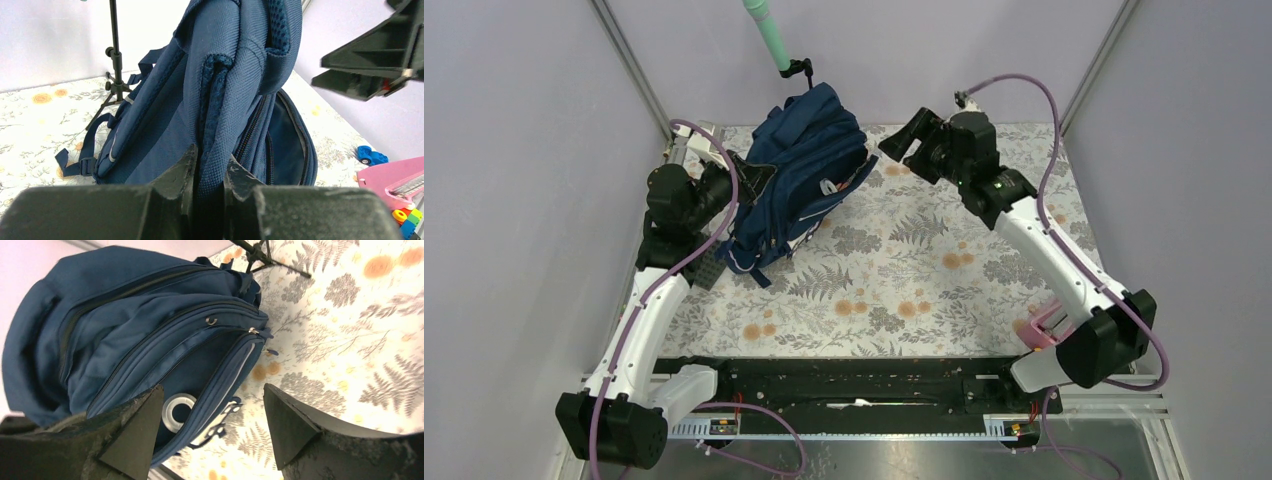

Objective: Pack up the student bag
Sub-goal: Place the stationery in the student bag, then zip the student bag at the center of the board.

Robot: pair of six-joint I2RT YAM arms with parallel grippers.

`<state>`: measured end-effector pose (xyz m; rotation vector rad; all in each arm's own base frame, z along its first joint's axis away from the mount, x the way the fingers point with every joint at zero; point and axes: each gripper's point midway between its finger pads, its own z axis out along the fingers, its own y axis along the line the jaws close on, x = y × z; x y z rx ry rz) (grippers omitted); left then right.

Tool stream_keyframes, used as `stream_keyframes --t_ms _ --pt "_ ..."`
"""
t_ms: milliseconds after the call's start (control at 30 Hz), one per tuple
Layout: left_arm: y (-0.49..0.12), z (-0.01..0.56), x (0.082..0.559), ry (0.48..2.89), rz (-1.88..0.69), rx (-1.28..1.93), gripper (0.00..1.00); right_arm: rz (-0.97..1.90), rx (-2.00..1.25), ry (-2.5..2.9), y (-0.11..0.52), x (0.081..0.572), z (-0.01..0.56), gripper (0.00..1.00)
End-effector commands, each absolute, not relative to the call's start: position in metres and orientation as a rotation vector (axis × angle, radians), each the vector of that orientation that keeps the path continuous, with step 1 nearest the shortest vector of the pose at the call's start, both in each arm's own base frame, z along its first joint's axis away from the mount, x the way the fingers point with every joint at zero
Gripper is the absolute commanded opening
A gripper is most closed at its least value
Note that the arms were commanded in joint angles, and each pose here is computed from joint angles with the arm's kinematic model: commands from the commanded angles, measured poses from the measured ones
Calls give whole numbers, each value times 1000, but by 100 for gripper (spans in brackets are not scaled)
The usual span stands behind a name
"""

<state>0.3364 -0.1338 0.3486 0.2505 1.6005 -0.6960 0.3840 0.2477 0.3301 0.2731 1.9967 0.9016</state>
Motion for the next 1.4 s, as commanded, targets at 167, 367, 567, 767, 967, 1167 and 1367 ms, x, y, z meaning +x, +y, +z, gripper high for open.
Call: stream_keyframes --t_ms 167,367,567,767,967,1167,1367 --pt "-136 394 337 1435 -706 280 0 1335 924 1794 268 428 301 76" --pt "-136 394 338 1436 -702 280 0 1442 1346 1590 251 448 263 75" --pt "-135 394 337 1435 -701 281 0 1516 1486 1627 270 462 242 75" --pt "-135 396 337 1432 -696 280 0 1515 1599 1654 279 471 214 74" --pt "-135 396 336 1431 -696 279 0 1563 1625 1676 294 484 209 71" --pt "-135 395 337 1434 -697 279 0 1603 1633 1684 304 484 216 69" --pt "-135 395 337 1434 -696 278 0 1632 1644 1670 308 487 219 57"
